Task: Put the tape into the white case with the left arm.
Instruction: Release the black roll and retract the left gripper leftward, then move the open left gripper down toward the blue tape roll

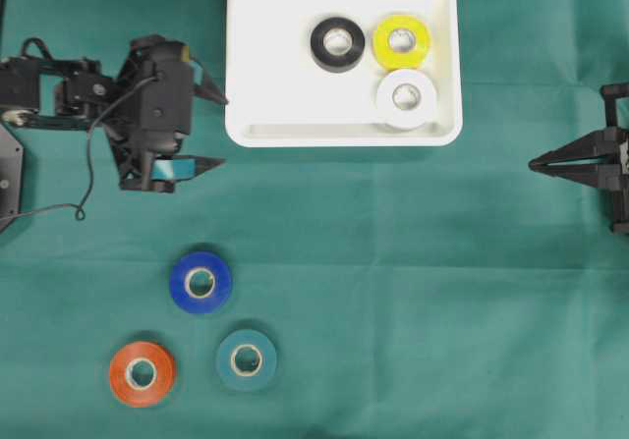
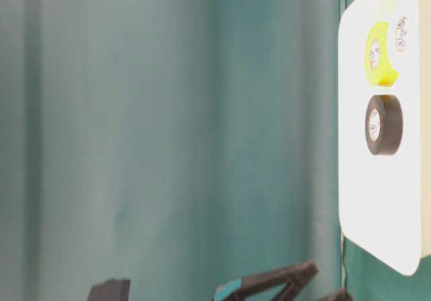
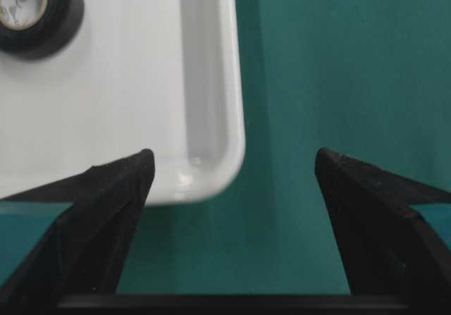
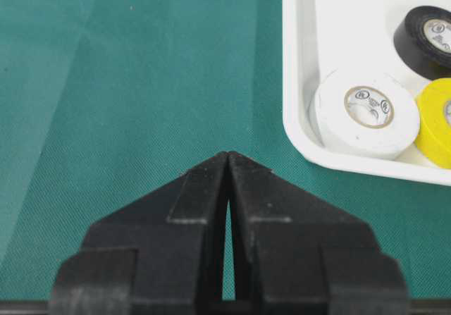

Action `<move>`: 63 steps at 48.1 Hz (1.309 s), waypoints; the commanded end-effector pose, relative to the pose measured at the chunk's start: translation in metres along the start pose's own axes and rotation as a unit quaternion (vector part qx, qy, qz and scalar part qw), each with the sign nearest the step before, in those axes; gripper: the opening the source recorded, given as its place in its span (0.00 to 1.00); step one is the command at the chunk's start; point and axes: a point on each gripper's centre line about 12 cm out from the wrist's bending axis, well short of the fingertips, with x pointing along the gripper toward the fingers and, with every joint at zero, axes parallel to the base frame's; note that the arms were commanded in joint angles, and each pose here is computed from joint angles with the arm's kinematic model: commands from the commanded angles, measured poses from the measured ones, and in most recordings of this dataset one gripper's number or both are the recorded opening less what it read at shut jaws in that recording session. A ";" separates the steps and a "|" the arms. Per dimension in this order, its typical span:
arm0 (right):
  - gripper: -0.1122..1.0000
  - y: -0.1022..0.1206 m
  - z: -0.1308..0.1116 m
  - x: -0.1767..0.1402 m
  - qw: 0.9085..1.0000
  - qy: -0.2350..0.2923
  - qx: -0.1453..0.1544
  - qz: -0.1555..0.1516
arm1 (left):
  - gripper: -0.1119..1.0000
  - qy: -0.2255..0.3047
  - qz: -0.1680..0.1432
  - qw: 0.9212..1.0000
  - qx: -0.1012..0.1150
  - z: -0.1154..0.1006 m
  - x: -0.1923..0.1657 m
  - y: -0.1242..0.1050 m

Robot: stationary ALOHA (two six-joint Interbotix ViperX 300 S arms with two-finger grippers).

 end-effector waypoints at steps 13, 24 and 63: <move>0.02 0.000 0.004 0.000 1.000 -0.007 0.000 -0.001 | 0.96 -0.026 0.005 1.000 -0.003 -0.007 -0.023 -0.003; 0.02 0.000 0.005 0.000 1.000 -0.008 0.000 -0.001 | 0.96 -0.019 0.001 1.000 -0.002 -0.009 -0.020 -0.005; 0.02 0.000 0.004 0.000 1.000 -0.007 0.000 0.000 | 0.96 0.004 -0.111 0.993 0.045 -0.012 -0.010 -0.089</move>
